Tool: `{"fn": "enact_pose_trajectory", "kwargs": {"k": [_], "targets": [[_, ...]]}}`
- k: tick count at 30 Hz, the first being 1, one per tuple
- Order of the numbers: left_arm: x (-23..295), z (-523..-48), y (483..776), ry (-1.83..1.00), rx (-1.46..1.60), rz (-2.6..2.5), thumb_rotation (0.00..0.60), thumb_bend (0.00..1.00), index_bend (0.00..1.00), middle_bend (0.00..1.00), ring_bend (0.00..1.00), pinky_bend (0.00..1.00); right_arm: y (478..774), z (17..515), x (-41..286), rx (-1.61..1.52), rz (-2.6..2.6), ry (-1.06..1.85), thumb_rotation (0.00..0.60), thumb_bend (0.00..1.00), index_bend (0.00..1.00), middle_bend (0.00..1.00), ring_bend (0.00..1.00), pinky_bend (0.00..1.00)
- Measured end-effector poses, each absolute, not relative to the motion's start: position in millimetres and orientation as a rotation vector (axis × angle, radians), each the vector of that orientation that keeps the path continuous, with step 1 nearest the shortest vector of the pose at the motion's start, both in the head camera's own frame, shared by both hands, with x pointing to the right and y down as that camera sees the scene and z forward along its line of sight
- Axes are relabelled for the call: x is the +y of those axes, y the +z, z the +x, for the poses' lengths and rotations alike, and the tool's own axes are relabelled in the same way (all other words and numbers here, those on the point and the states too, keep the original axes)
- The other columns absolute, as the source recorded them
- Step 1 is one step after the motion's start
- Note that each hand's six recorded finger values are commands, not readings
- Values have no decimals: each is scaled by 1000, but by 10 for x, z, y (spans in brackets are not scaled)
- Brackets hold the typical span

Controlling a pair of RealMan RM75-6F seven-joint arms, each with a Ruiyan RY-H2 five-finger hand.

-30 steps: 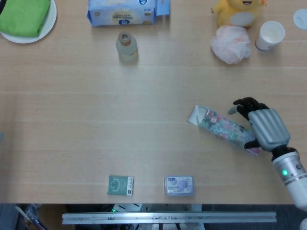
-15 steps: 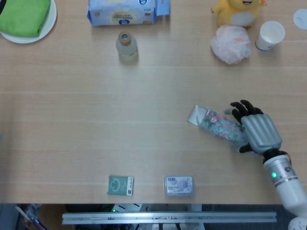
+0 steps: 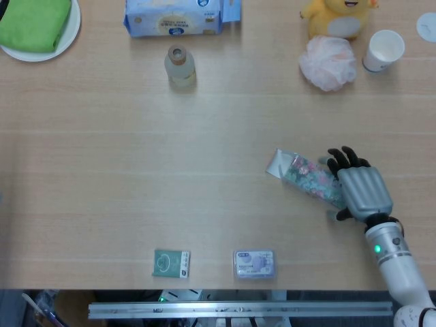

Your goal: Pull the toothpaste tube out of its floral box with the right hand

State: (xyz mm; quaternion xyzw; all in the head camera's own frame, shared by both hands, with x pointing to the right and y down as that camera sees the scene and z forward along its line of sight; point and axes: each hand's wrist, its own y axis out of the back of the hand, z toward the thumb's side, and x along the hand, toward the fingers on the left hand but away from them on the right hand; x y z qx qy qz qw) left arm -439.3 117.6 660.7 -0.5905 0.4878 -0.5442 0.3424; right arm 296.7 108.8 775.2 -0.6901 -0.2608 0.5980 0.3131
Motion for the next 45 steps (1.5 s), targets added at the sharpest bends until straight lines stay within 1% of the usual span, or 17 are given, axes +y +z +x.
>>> {"fn": "enact_pose_trajectory", "kwargs": {"k": [7,13,15,17,21,27,34,39,45], "targets": [[1193,-4413,6630,-1422,1274,-1540,600,171,11,0,0,240,7817,3016,1058,-668,-1796,1613,600,0,195,123,46,220],[1198,-4415,6641,-1422,1277,-1542,600,171,11,0,0,240,7857,3052,1018,-668,-1786,1630,600,0,195,181,76,225],[1201,-4416,6645,-1423,1277,-1543,600,171,11,0,0,240,7868,3055,1011,-672,-1788,1632,600,0,195,202,93,245],[1204,-4419,6648,-1425,1277,-1544,600,171,11,0,0,240,7874,3055,1006,-679,-1790,1630,600,0,195,232,118,289],[1204,-4425,6654,-1425,1278,-1545,600,171,11,0,0,240,7877,3045,999,-692,-1797,1619,600,2,204,268,150,327],[1208,-4426,6657,-1425,1280,-1546,600,171,11,0,0,240,7865,3017,983,-720,-1808,1589,600,100,271,323,206,389],[1212,-4428,6657,-1424,1282,-1547,600,171,11,0,0,240,7893,3017,1003,-705,-1814,1593,600,159,316,357,242,423],[1217,-4432,6664,-1426,1281,-1548,600,171,11,0,0,240,7901,3012,1006,-700,-1810,1594,600,230,359,391,278,457],[1221,-4439,6671,-1429,1284,-1548,600,171,11,0,0,240,7884,3016,993,-713,-1798,1587,600,274,397,421,310,486]]}}
